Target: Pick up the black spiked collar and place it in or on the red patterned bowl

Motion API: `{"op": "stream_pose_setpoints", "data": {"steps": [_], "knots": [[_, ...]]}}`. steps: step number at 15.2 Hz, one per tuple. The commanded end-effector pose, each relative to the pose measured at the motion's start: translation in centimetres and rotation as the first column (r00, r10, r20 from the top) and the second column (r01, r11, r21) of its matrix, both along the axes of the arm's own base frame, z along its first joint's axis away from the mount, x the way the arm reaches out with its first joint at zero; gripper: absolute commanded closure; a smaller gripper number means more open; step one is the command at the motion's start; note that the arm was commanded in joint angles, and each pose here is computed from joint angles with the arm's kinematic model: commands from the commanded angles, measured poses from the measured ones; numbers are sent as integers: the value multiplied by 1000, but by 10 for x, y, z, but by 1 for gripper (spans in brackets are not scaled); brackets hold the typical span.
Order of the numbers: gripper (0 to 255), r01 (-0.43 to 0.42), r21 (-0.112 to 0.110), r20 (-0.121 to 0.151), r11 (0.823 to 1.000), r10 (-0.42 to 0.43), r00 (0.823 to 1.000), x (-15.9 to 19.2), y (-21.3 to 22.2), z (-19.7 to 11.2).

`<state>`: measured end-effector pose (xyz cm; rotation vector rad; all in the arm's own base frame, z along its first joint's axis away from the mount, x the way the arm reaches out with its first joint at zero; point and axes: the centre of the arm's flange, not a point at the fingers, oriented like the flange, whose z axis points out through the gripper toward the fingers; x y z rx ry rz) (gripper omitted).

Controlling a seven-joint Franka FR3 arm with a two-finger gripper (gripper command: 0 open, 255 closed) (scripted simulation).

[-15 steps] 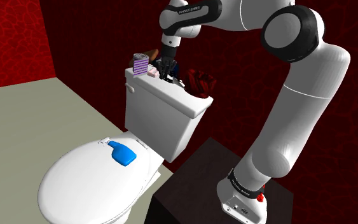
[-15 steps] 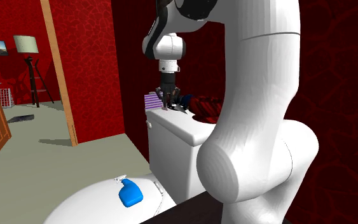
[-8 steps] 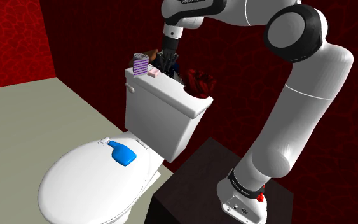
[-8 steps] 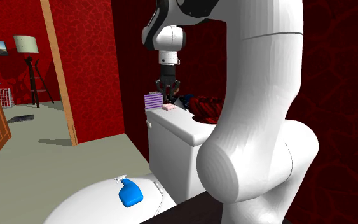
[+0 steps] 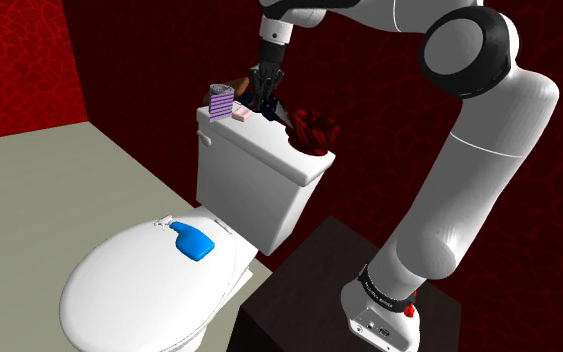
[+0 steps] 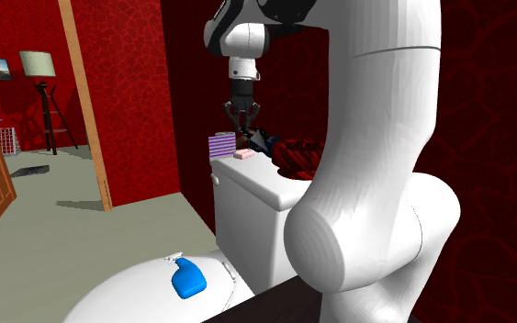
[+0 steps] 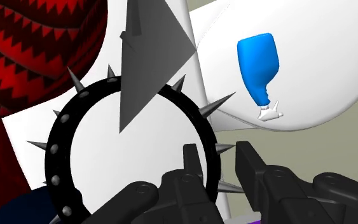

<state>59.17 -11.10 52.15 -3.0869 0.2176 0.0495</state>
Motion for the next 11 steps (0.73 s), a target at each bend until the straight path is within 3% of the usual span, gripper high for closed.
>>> {"op": "stream_pose_setpoints", "data": {"steps": [1,7,11], "knots": [[255,1,-1,0,1000,-1,1000,1,0,11],[255,1,-1,0,1000,-1,1000,1,0,40],[255,1,-1,0,1000,-1,1000,-40,-33,44]]}}
